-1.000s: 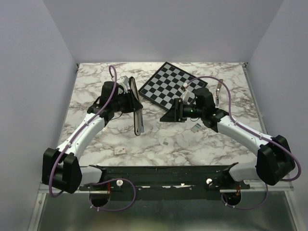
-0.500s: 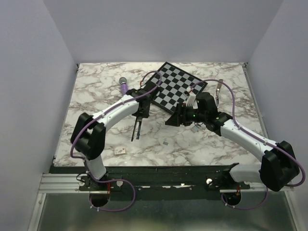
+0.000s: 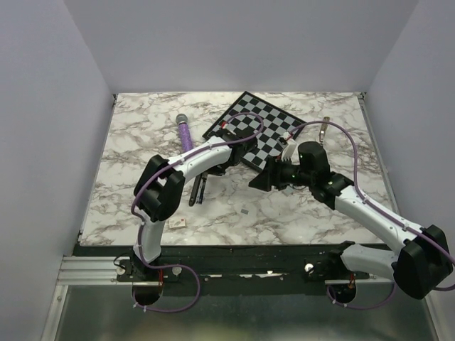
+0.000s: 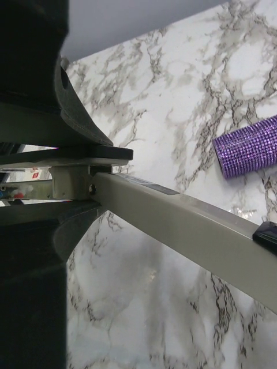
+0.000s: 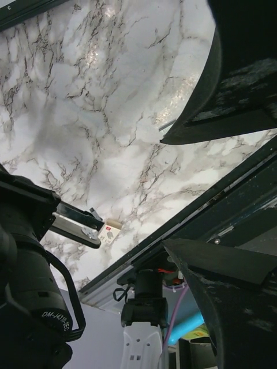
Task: Unload the staples from the stapler
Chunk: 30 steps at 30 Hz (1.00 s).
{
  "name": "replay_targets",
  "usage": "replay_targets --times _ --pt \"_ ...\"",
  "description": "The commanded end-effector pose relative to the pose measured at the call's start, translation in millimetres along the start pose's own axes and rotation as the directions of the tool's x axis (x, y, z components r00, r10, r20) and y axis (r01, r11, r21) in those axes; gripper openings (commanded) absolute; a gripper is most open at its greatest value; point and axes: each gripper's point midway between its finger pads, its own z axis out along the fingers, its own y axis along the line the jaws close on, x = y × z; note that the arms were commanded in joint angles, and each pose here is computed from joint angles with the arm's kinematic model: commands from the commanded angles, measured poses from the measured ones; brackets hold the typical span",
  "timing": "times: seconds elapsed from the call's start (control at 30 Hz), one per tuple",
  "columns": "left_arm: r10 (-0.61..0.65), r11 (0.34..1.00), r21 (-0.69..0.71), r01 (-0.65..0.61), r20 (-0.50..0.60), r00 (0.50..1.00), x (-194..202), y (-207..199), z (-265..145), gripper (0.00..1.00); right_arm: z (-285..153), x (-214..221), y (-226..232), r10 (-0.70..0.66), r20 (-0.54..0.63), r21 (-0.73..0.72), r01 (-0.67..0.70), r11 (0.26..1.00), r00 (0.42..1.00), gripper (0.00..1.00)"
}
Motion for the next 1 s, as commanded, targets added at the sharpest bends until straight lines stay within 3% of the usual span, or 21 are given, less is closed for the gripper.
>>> replay_targets --times 0.0,0.13,0.33,0.47,0.5,0.57,0.63,0.7,0.73,0.8,0.83,0.93,0.97 --pt "0.05 0.982 -0.184 -0.046 0.015 0.999 1 27 -6 0.0 6 6 -14 0.003 -0.005 0.043 -0.003 0.999 1.0 0.73" --pt "0.048 0.979 -0.201 -0.041 0.033 0.998 3 34 -10 0.0 24 -3 -29 0.176 0.031 0.126 -0.179 0.976 0.984 0.73" --pt "0.112 0.95 -0.294 -0.102 0.02 0.993 10 52 -17 0.0 35 -16 -35 0.266 0.092 0.139 -0.277 0.951 0.959 0.71" --pt "0.057 0.995 -0.084 -0.054 0.034 0.998 12 36 -17 0.0 25 -25 -29 0.239 0.155 0.115 -0.257 0.959 0.959 0.7" --pt "0.009 0.998 0.067 -0.01 0.019 1.0 14 14 -15 0.0 23 -25 -30 0.232 0.165 0.119 -0.253 0.96 0.959 0.7" --pt "-0.098 0.968 0.236 0.083 0.052 0.994 -4 15 -24 0.0 16 -25 -27 0.206 0.18 0.111 -0.228 0.967 0.962 0.7" --pt "-0.13 0.886 0.448 0.12 -0.008 0.991 1 -2 -36 0.0 16 -24 -21 0.186 0.171 0.08 -0.202 0.976 0.968 0.7" --pt "-0.235 0.794 0.574 0.2 -0.013 0.972 -14 9 -44 0.0 18 -22 -17 0.171 0.142 0.06 -0.181 0.982 0.975 0.7" --pt "-0.237 0.663 0.72 0.205 -0.058 0.97 -14 -5 -65 0.0 18 -21 -15 0.167 0.133 0.049 -0.174 0.983 0.977 0.7" --pt "-0.314 0.511 0.827 0.232 -0.071 0.947 -25 -3 -85 0.0 22 -20 -8 0.151 0.105 0.009 -0.153 0.988 0.983 0.7" --pt "-0.338 0.405 0.88 0.249 -0.11 0.935 -30 5 -93 0.0 23 -20 -5 0.144 0.096 -0.01 -0.144 0.99 0.985 0.7" --pt "-0.437 0.261 0.924 0.279 -0.145 0.888 -43 24 -96 0.0 28 -23 15 0.084 0.066 -0.121 -0.076 0.99 0.994 0.7" --pt "-0.448 0.18 0.95 0.256 -0.153 0.881 -45 30 -110 0.0 30 -25 19 0.06 0.067 -0.139 -0.05 0.989 0.996 0.7"
